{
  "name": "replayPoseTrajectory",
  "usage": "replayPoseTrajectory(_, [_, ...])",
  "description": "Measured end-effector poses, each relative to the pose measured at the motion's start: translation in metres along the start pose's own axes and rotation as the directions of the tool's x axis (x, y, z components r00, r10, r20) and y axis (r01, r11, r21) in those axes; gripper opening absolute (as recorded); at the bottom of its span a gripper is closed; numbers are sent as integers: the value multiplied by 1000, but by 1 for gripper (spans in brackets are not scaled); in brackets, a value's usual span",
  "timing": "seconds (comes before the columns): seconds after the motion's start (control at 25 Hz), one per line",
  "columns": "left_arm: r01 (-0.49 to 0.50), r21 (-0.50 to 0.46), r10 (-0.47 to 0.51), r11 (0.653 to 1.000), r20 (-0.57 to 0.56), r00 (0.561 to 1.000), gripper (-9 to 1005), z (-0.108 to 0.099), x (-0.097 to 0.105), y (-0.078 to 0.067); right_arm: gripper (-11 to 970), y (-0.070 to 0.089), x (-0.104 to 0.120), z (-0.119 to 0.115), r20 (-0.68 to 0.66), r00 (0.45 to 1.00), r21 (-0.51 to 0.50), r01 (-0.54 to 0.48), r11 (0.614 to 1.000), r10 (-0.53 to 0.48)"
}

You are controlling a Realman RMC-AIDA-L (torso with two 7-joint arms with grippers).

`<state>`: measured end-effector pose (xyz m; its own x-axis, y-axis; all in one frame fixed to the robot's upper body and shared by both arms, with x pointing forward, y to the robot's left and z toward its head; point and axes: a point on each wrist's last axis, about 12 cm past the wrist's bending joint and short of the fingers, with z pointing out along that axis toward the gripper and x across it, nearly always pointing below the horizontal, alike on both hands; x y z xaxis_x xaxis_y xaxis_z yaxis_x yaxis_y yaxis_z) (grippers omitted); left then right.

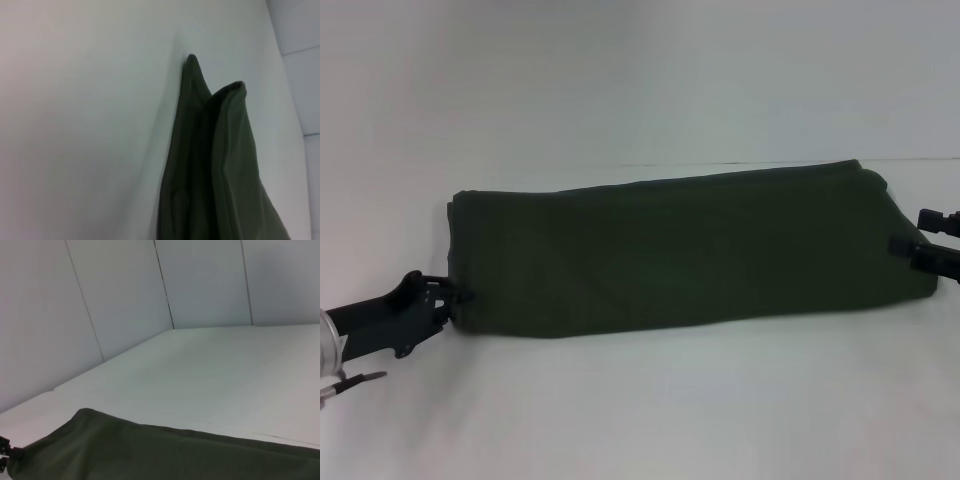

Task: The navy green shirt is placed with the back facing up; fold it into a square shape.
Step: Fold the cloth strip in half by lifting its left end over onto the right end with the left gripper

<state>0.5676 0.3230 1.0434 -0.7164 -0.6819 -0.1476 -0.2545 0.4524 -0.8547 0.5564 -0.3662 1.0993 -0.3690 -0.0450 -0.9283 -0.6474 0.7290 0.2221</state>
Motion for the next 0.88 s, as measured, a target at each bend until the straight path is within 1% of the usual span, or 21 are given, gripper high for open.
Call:
replayPoseTrajectory(0.08, [-15, -8, 15, 1000, -5, 1000, 307, 0, 0, 0, 767, 0, 0, 0, 1, 1000, 1, -1, 1000, 1])
replayPoseTrajectory(0.24, [-47, -36, 47, 998, -18, 999, 87, -2, -2, 0, 767, 0, 0, -1, 8, 1000, 3, -6, 1000, 6])
replayPoseTrajectory(0.52, [-97, -72, 97, 993, -3, 995, 72, -16, -17, 0, 767, 1, 2, -1, 17, 1000, 4, -16, 1000, 16])
replayPoseTrajectory(0.88, [-192, -153, 190, 969, -26, 981, 65, -33, -45, -13, 768, 2, 5, -1, 21, 999, 3, -31, 1000, 31])
